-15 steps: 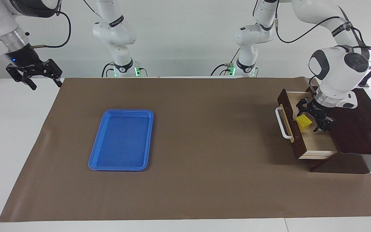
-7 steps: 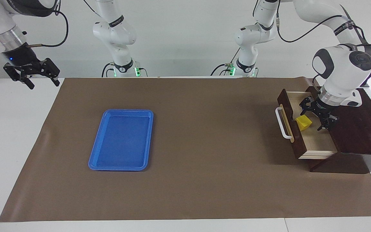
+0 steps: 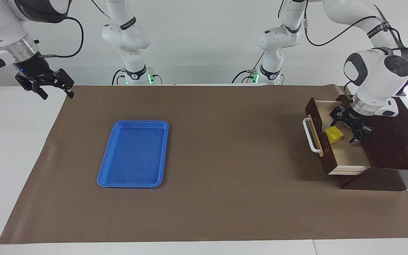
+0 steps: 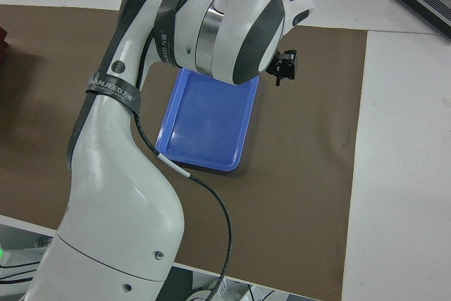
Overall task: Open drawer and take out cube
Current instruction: 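Close the left gripper on the yellow cube inside the drawer, then lift the cube with the left gripper while the right gripper approaches, then close the right gripper on the yellow cube beside the left gripper, then carry the cube with the right gripper while the left gripper withdraws, then lower the cube into the blue tray and open the right gripper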
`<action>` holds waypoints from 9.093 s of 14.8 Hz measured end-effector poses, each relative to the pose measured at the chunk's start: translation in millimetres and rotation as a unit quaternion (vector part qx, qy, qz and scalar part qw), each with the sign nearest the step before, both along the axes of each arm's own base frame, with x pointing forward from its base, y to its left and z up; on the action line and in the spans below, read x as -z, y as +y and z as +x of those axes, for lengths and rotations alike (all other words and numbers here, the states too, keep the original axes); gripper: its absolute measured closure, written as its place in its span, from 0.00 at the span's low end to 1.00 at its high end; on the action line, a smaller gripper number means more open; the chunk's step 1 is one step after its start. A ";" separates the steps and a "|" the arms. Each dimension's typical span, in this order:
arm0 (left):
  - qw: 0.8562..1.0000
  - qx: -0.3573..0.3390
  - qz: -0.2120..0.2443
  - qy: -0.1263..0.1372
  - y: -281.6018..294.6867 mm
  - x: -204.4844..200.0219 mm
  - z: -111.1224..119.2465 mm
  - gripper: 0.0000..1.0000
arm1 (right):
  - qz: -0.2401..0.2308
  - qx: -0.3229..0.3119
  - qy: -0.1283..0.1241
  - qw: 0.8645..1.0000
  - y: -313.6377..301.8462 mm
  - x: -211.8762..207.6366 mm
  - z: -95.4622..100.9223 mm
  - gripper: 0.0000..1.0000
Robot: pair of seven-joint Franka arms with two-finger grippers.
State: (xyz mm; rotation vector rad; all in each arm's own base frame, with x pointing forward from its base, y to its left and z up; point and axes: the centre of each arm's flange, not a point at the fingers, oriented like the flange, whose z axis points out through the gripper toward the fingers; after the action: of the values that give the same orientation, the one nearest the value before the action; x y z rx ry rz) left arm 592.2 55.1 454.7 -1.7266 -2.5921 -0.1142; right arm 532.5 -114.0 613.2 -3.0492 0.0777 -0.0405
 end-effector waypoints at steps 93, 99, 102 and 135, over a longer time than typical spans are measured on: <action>0.988 0.147 -0.018 0.037 -360.4 -70.9 -13.2 0.44 | 0.255 0.609 0.241 0.711 539.1 146.7 70.2 0.40; 0.988 0.148 -0.019 0.034 -361.0 -71.4 -12.9 0.44 | 0.256 0.609 0.241 0.711 538.1 146.2 71.0 0.40; 0.988 0.148 -0.020 0.033 -361.2 -72.3 -12.7 0.44 | 0.257 0.609 0.241 0.711 537.6 145.5 71.5 0.40; 0.955 0.295 -0.001 -0.020 -78.7 15.8 -6.4 0.00 | 0.263 0.608 0.275 0.697 132.0 268.8 38.7 0.44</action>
State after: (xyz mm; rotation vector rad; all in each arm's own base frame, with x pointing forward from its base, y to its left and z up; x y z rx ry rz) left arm 585.8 -23.6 438.9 -2.4564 -2.0045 -0.1558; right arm 571.2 18.0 344.4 -1.8028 1.7204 0.6545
